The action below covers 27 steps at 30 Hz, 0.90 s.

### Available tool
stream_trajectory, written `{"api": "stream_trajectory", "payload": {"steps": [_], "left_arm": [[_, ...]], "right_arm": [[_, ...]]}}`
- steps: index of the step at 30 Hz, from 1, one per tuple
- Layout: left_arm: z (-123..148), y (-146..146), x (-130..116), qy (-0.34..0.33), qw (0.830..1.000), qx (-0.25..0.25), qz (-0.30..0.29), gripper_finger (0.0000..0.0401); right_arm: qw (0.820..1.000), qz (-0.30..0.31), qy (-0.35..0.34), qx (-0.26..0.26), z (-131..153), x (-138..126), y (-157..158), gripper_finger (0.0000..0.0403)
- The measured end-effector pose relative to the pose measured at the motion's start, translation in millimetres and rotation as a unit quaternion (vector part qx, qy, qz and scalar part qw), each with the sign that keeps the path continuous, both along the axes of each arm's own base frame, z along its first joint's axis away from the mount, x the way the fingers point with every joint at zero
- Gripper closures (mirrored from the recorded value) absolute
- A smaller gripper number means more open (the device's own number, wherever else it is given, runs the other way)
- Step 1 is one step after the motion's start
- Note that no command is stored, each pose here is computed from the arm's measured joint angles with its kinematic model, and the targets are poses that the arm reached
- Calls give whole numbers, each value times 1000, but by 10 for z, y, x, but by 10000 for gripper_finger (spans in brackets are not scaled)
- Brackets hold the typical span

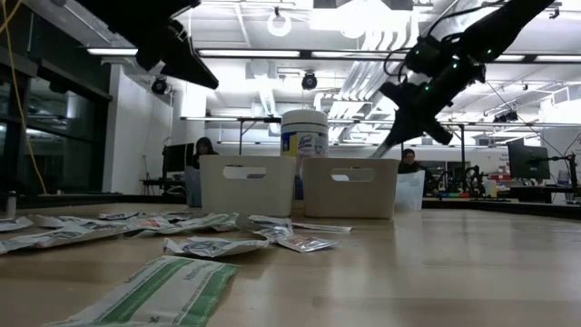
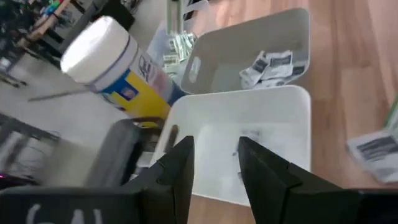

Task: Pick & Place First Aid Supplies
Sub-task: Put the band aid into the transparent bin

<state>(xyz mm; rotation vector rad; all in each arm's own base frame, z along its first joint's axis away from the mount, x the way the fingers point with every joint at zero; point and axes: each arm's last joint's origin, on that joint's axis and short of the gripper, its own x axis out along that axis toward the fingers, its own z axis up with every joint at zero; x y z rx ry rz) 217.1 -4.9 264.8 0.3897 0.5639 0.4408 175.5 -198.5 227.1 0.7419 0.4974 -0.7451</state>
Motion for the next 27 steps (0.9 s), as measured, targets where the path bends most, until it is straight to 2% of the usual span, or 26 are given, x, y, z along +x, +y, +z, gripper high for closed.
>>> {"api": "stream_trajectory", "payload": {"steps": [4,8,18,22,27], "left_arm": [[-113,0,-37,-33,999,-28,5,279],[-112,7,-100,-62,997,-47,13,279],[5,20,-227,-97,994,-53,15,279],[11,20,-234,-99,994,-54,14,279],[14,19,-235,-100,993,-56,11,279]], "right_arm": [[1000,7,-2,17,-146,83,-86,403],[999,9,-24,30,-257,167,-169,403],[999,-8,-33,29,-380,239,-262,400],[999,-9,-32,27,-380,239,-263,381],[999,-8,-33,28,-379,240,-262,332]]}}
